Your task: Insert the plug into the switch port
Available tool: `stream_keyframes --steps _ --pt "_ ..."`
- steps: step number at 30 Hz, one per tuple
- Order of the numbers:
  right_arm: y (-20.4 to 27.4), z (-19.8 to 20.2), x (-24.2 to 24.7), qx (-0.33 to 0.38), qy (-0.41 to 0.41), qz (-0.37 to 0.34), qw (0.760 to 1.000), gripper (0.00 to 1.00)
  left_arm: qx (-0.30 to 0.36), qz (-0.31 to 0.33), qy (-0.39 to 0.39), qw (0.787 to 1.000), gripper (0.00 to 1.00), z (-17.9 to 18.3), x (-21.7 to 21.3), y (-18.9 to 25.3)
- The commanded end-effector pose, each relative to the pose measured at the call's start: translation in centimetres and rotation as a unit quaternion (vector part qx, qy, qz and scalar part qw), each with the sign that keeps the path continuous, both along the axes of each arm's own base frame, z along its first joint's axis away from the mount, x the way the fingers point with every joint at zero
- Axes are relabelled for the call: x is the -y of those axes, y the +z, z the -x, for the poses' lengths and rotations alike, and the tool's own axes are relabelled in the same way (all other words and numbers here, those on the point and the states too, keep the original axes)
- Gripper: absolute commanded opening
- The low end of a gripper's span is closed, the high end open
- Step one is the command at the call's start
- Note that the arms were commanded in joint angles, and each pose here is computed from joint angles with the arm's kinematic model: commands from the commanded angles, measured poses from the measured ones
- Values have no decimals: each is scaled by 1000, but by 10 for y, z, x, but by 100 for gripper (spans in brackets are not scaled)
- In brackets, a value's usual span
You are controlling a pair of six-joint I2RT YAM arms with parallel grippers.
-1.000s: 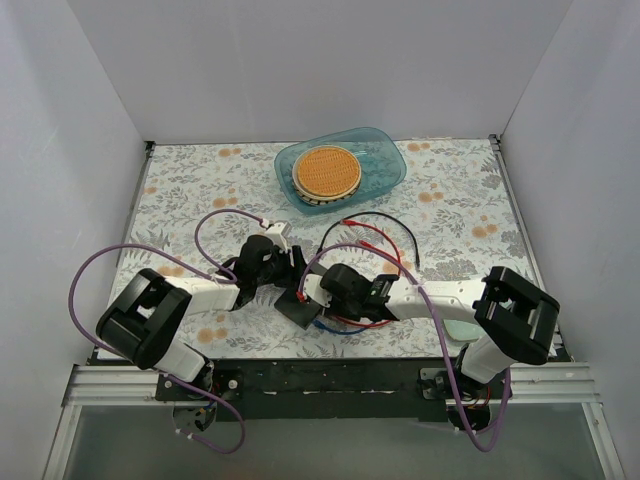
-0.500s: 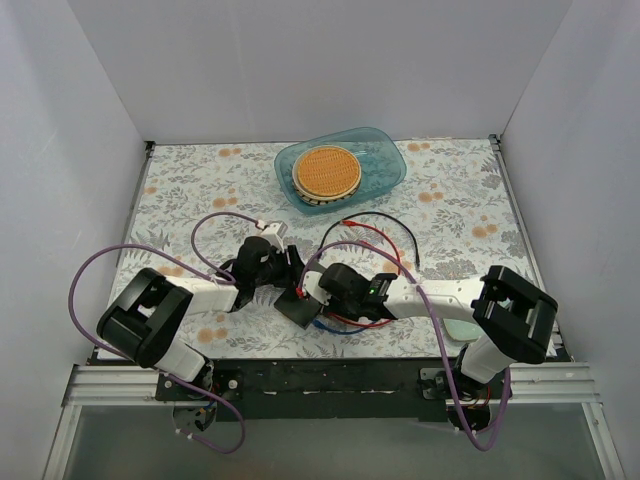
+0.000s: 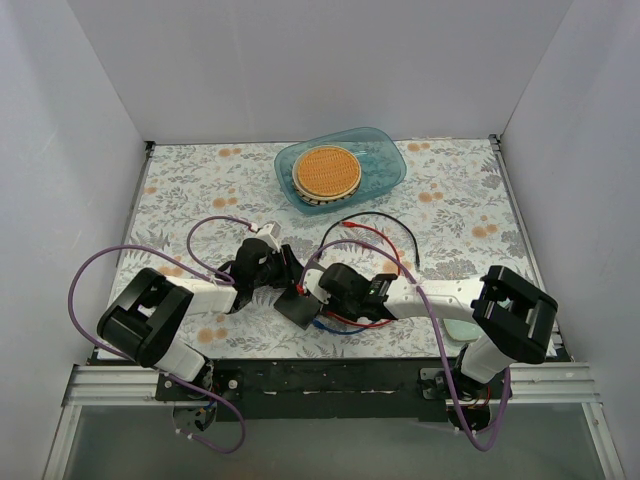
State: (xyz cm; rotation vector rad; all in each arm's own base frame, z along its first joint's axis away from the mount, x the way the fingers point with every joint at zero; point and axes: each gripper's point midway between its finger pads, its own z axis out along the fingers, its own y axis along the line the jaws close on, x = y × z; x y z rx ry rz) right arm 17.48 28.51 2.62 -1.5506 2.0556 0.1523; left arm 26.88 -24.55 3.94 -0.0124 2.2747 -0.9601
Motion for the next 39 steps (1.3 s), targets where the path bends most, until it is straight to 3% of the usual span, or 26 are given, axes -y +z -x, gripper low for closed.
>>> stream_keyframes --steps 1,20,28,39 --pt "99 -46 -99 107 -3 -229 968 1 -84 54 -98 990 40 57 29 -1" --pt "141 -60 -134 138 8 -297 945 1 -130 60 -106 984 29 74 36 -7" --pt "154 -68 -146 141 3 -329 934 1 -144 63 -116 981 28 88 43 -5" --pt "176 -93 -147 154 -34 -375 914 1 -211 56 -95 971 27 110 35 -18"
